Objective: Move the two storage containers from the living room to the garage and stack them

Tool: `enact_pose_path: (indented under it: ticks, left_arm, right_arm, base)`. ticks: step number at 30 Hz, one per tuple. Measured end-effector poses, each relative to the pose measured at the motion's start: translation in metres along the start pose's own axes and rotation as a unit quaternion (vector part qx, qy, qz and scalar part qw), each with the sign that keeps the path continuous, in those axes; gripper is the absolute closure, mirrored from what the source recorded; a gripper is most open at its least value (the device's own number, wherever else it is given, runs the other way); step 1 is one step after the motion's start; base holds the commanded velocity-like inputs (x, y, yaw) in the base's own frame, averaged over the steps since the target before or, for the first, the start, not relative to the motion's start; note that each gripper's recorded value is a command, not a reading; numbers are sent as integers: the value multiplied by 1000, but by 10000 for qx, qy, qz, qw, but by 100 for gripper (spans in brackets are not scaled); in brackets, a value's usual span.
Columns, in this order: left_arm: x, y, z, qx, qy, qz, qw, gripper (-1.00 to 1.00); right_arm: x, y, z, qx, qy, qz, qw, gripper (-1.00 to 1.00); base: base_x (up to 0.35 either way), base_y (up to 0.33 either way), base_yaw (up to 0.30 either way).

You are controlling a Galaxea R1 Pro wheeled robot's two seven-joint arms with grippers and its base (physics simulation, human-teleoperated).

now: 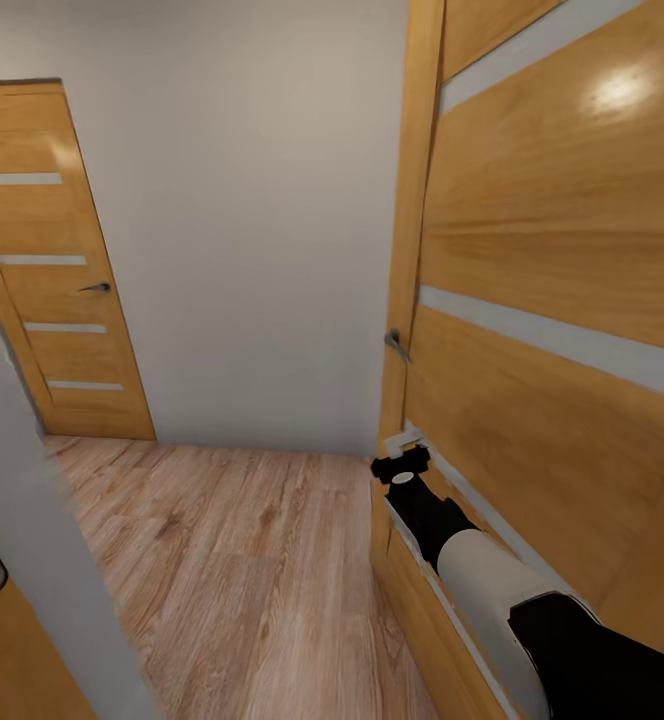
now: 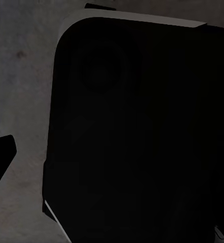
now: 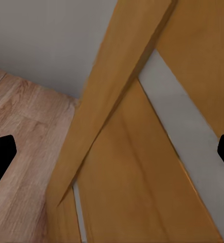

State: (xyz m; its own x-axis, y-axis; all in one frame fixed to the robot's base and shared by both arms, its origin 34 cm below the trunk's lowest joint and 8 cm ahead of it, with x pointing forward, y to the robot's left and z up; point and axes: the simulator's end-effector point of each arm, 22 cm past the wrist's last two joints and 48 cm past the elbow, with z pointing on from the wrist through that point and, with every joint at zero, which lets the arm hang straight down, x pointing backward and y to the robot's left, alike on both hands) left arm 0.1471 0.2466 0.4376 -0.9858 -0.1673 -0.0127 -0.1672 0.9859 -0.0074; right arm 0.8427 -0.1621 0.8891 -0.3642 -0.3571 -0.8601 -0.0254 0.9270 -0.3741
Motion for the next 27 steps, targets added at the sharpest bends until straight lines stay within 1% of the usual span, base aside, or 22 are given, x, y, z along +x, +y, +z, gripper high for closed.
enact_pose_path:
  ticks: [7, 13, 20, 22, 25, 27]
  left_arm:
    - [0, 0, 0, 0, 1, -5, 10000, -100]
    - [0, 0, 0, -1, 2, -6, 10000, -100]
    - [0, 1, 0, -6, -1, -5, 10000, -100]
    - [0, 1, 0, -7, -2, -4, 10000, -100]
    - [0, 1, 0, -7, -2, -3, 10000, -100]
    - [0, 1, 0, -8, -2, -4, 10000, -100]
  right_arm:
    - [-1, -2, 0, 47, -17, 19, 10000, -100]
    - [-6, -2, 0, 47, -135, 73, 9999, -100]
    - [-6, -2, 0, 43, -141, 76, 9999, -100]
    - [-3, -1, 0, 27, -117, 64, 9999, -100]
    - [12, 2, 1, 1, 33, -14, 10000, -100]
    - [17, 3, 1, -5, 78, -43, 10000, -100]
  base:
    - [138, -145, 0]
    - [20, -19, 0]
    - [72, -1, 0]
    - [228, 0, 0]
    - [272, 0, 0]
    - [285, 0, 0]
